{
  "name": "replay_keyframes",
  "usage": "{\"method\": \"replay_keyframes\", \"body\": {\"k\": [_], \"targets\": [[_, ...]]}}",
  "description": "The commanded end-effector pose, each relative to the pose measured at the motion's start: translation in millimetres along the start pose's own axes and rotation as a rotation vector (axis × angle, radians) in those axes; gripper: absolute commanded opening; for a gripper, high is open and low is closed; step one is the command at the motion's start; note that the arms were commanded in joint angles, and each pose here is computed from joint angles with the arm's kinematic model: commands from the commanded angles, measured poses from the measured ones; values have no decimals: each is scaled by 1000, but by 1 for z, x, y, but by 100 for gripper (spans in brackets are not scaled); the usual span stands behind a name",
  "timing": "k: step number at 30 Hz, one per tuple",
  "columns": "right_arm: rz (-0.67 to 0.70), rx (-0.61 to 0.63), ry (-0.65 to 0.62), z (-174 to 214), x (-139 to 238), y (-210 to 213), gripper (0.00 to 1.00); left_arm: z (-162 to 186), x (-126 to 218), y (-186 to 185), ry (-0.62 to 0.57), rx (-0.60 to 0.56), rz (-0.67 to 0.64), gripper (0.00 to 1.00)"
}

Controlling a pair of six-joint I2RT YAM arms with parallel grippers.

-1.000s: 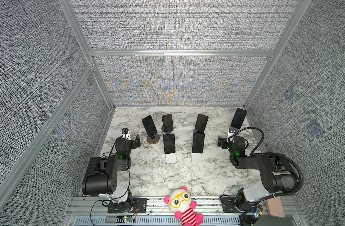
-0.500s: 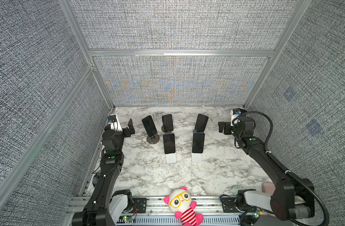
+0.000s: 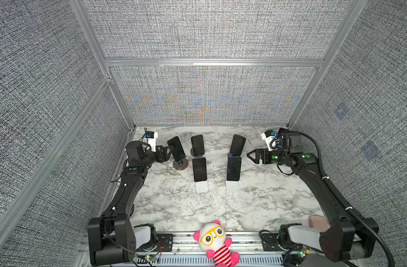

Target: Remove the phone from the phone stand

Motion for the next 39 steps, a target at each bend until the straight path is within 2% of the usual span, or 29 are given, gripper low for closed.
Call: {"method": "replay_keyframes", "body": {"k": [1,3,17,21,26,30,33,37,39], "targets": [[-122,6,10,1,4,14,99,-5,-11,-2,9,-19,97,67],[-135,6,10,0,6,16,99,-5,-21,6,25,-9,90,60],[-185,11,4,4,14,25,99,-4,-53,27,40,58,164,37],[-184,9,10,5,12,24,99,-3,-58,31,42,64,169,37],[-185,7,19,8,11,23,99,0,-64,38,44,73,155,48],[-185,8,23,9,11,24,99,0,-67,42,40,74,141,51],[-182,11,23,10,12,24,99,0,-70,44,37,79,142,41],[-173,11,29,11,11,23,99,0,-69,43,21,78,143,20],[-165,15,31,12,10,22,99,-1,-67,43,10,71,137,14]]}}
Point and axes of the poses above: each gripper's point midway between its finger pads, its own x axis back along the fingers, its own y axis along the line the jaws close on, z = x × y, the point moved 8 cm from there along x, back along the fingers, and after that the axes turned 13 degrees about x, right-handed, at the moved point
